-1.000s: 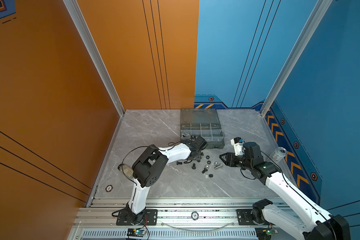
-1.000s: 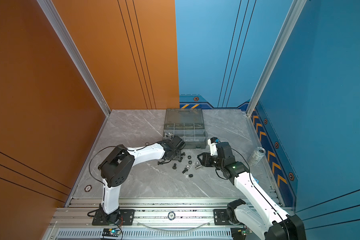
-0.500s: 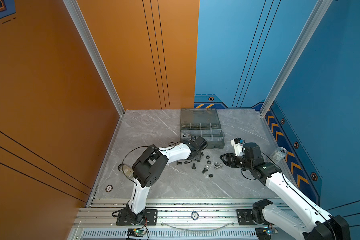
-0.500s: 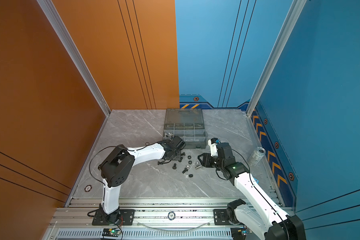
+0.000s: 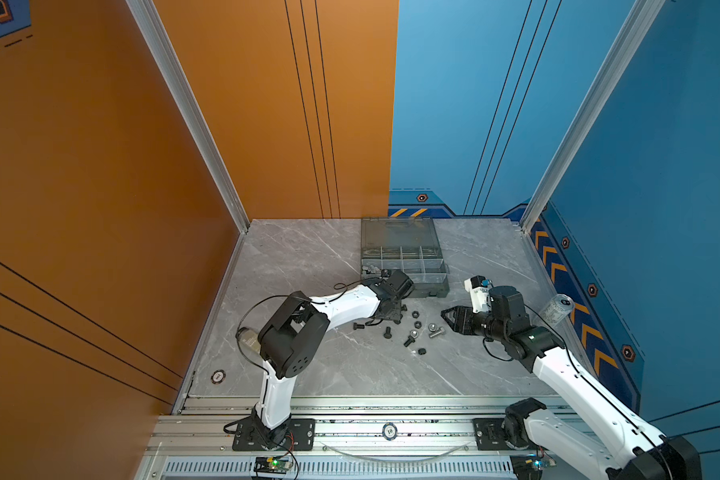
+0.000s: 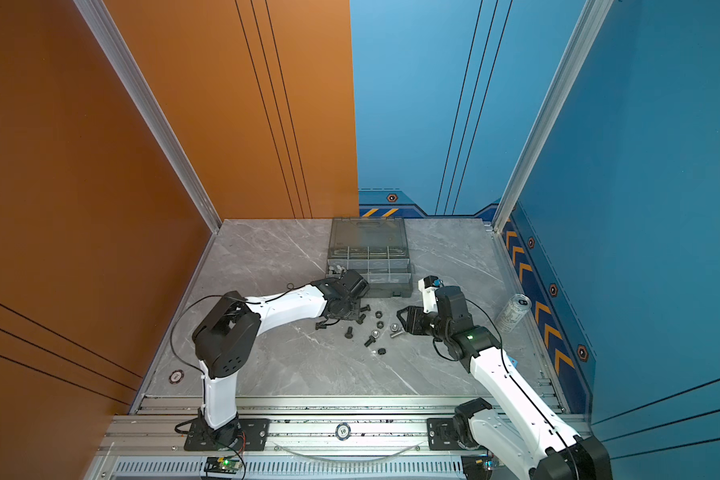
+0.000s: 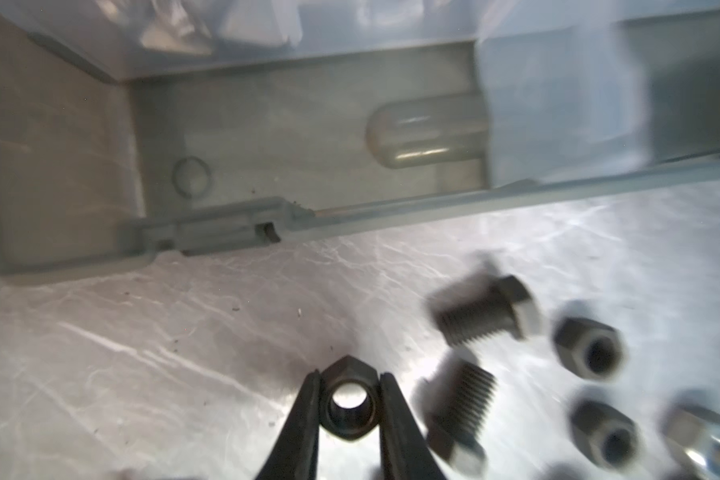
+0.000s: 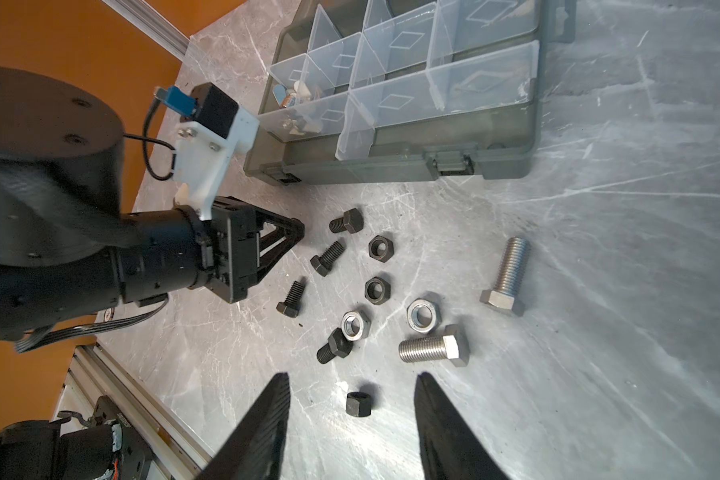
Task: Sort the screws and nuts into containers
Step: 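Carry the hex nut with the left gripper into the compartment beside the wing nuts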
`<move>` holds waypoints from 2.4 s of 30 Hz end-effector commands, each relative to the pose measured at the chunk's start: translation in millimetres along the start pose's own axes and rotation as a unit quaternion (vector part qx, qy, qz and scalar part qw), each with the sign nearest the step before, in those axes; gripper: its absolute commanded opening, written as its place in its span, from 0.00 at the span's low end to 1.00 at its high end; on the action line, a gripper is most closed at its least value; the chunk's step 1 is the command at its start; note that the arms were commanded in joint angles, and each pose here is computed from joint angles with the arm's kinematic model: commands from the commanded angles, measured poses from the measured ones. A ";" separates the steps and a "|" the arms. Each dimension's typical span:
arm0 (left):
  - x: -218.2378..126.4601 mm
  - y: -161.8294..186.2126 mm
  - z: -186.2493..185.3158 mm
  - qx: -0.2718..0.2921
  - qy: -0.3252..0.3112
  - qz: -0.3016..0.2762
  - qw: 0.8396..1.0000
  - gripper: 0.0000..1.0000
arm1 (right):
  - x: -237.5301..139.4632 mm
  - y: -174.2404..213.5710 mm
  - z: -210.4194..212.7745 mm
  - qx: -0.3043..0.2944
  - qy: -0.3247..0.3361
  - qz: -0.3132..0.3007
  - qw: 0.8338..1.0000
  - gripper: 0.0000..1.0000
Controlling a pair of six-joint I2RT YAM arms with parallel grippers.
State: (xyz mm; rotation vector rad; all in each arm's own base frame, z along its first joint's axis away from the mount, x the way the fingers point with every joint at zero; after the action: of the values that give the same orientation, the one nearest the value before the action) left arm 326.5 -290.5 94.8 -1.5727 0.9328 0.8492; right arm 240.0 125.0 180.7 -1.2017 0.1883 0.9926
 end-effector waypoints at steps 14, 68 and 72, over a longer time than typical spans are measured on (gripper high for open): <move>-48.8 -93.0 -22.5 0.005 0.085 -0.092 0.992 0.00 | -3.2 5.6 -3.7 0.014 -0.005 -0.001 1.000 0.51; -76.8 -138.0 -24.6 -0.017 0.104 -0.162 0.981 0.85 | -6.2 7.3 -11.5 0.021 0.017 -0.007 1.000 0.54; -121.1 -134.4 -21.8 -0.016 0.142 -0.170 0.975 0.93 | -5.2 7.5 -12.4 0.023 0.026 -0.001 0.999 0.54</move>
State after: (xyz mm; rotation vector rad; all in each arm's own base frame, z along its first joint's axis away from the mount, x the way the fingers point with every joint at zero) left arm 416.4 -284.3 248.1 -1.8612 0.7684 0.4202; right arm 235.1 115.9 173.4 -1.1838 0.2068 0.9746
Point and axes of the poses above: each gripper's point midway between its finger pads, its own x axis out along the fingers, its own z axis along the line the jaws close on, y = z × x, the point moved 4 cm from there along -x, back along the fingers, and after that the axes turned 11 degrees about -x, right-handed, at the moved point
